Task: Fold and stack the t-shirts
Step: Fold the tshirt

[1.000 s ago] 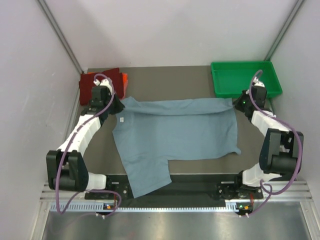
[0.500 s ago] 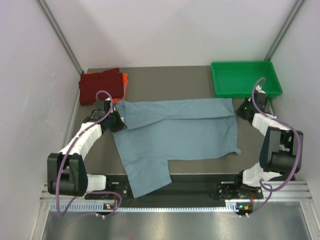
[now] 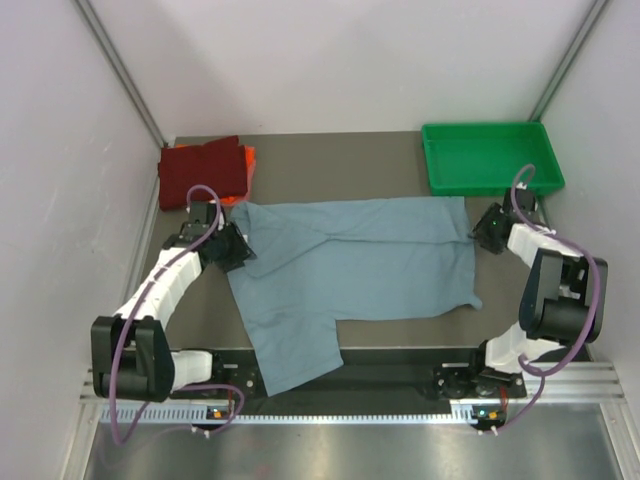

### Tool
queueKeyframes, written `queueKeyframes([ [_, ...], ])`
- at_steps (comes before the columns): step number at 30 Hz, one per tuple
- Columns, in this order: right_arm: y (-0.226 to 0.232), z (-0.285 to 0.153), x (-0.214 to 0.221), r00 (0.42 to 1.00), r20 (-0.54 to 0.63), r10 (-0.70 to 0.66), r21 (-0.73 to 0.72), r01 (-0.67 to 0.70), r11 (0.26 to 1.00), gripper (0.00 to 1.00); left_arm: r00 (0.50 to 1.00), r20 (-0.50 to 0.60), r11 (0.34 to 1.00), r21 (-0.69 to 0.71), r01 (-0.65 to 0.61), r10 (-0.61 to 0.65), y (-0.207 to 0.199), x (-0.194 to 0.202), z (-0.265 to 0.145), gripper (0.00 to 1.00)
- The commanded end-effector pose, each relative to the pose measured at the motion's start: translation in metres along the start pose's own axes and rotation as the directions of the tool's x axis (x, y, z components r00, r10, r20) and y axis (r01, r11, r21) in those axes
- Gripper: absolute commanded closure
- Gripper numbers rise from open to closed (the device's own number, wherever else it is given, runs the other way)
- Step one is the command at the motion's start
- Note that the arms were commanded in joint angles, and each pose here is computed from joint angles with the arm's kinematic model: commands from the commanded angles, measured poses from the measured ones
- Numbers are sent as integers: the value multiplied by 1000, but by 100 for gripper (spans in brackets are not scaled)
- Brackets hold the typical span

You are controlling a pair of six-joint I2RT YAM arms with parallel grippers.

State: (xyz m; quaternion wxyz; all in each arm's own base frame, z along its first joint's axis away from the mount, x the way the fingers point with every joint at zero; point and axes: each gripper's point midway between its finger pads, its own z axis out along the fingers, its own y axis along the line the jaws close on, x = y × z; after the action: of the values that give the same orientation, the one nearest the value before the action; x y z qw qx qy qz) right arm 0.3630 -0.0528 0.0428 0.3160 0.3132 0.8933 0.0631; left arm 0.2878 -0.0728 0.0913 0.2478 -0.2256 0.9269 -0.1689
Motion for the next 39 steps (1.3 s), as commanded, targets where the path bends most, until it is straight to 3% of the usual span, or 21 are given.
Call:
queueKeyframes([
  [1, 3, -16, -20, 999, 20, 42, 12, -43, 999, 55, 992, 122, 999, -35, -8, 13, -8, -41, -7, 54],
  [8, -32, -16, 12, 987, -115, 112, 89, -102, 991, 59, 996, 89, 998, -44, 36, -32, -3, -39, 25, 55],
  [19, -31, -35, 47, 983, -161, 91, 27, -88, 996, 64, 993, -4, 990, -72, 121, -121, 14, -10, 60, 62],
  [27, -37, -44, 65, 980, -181, 85, 59, -75, 995, 70, 984, 125, 978, -150, 144, -126, 35, -18, 45, 59],
  [32, -42, -39, 71, 980, -179, 82, 84, -68, 994, 71, 983, 135, 978, -156, 142, -121, 36, -19, 40, 59],
  [35, -43, -35, 68, 985, -158, 75, 88, -62, 994, 77, 984, 147, 982, -140, 124, -103, 33, -21, 35, 59],
  [39, -49, -31, 60, 989, -146, 31, 119, -14, 993, 99, 981, 177, 986, -132, 103, -79, 30, -27, 24, 59],
])
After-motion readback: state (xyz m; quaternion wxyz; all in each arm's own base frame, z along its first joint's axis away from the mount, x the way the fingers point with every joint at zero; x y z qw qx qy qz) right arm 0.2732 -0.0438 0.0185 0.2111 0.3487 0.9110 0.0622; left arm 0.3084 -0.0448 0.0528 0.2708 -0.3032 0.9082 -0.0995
